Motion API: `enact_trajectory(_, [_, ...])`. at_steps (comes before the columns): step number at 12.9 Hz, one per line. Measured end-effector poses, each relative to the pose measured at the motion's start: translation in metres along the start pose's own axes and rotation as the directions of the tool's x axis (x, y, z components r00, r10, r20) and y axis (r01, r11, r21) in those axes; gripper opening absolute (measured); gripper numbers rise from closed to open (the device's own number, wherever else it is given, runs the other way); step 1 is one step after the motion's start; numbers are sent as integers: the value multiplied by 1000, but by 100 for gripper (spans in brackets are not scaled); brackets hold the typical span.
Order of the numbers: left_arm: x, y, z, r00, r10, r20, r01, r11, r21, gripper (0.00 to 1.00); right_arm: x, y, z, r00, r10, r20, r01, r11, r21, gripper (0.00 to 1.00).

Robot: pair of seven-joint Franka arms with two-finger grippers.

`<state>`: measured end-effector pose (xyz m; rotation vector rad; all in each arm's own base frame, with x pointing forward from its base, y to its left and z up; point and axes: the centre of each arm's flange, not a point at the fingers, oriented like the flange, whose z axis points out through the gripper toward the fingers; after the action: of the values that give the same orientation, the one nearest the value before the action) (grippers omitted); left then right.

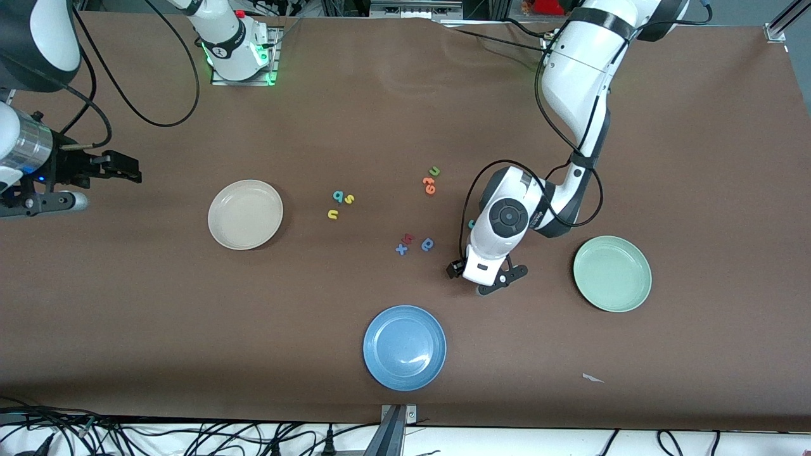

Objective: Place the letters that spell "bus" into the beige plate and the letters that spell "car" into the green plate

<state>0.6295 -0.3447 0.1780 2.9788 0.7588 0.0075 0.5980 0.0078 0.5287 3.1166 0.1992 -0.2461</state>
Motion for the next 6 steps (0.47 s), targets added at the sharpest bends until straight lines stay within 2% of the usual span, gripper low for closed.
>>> enact_trajectory(2, [-3,3,0,1000,-4,-2,4,1000,0,80,2,0,4,1000,0,6,0,1000,0,100])
enact_trajectory(3, [-4,3,0,1000,-13,-2,13,1000,0,77,2,0,5,1000,-1,8,1,1000,1,100])
enact_trajectory(4, [-5,3,0,1000,-17,-2,17,1000,0,68,2,-2,8,1000,-5,13,5,1000,2,100])
enact_trajectory(6, [-5,3,2,1000,-25,-1,25,1000,3,64,2,-8,19,999,-14,31,14,1000,7,100])
